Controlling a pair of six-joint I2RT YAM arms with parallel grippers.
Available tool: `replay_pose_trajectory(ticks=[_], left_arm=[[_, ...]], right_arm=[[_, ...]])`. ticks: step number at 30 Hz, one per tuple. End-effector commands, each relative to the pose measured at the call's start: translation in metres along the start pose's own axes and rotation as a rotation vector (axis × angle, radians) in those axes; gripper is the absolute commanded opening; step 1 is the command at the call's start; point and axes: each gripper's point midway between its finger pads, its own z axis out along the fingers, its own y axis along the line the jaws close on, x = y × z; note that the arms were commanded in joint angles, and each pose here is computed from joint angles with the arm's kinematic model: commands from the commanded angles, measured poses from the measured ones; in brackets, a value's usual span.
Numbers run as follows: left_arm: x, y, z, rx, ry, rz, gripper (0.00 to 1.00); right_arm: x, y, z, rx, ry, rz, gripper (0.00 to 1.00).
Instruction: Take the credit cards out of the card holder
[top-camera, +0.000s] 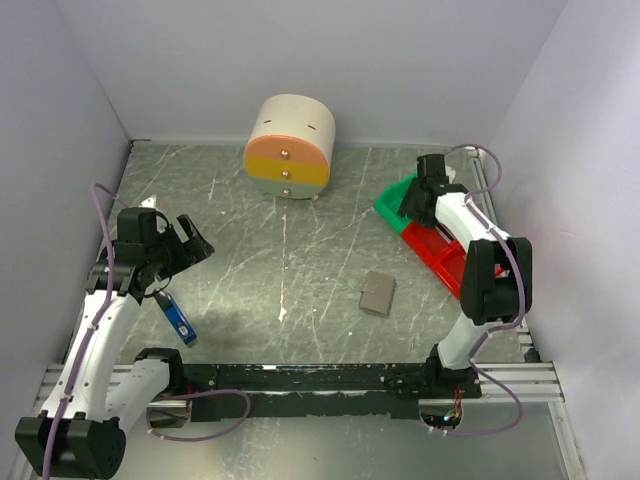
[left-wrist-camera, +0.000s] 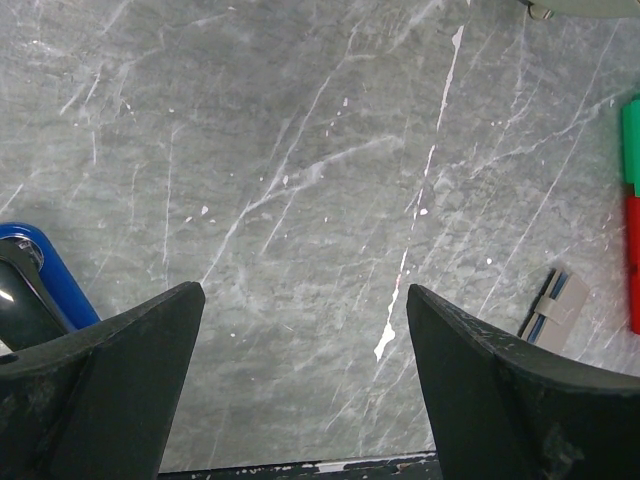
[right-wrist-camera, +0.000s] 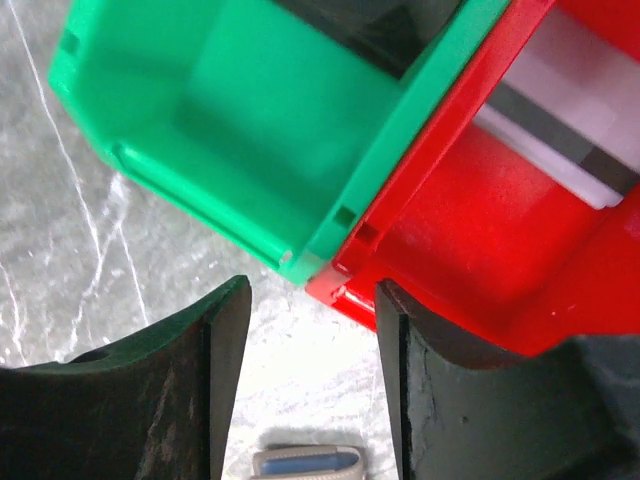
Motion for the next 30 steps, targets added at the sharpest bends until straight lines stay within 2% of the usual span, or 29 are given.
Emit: replay_pose_trajectory(ticks=[1,7,12,19,30], left_arm=[[-0.005,-0.006,-0.004,0.032,-0.012,0.006,0.95],[-0.004,-0.005,-0.005,0.027,-0.007,0.01,0.95],[-0.005,-0.003,-0.007,0.015,-0.015,0.011,0.95],[-0.005,-0.004,-0.004,0.018,-0.01,0.005,0.95],[-0.001,-0.002,-0.004,0.014,-0.003,0.005,0.95]], right_arm=[[-0.017,-0.004,0.007,0.065,-0.05,0.063,0.55],[-0.013,-0.008,0.029,0.125,-0.025,0.114,0.56],[-0.005,-0.005,0.035,0.125,-0.017,0.12,0.5],[0.018,0.008,0.027,0.105,-0.004,0.084,0.39],[0.065,0.049,-0.005,0.042,0.0,0.002,0.34]])
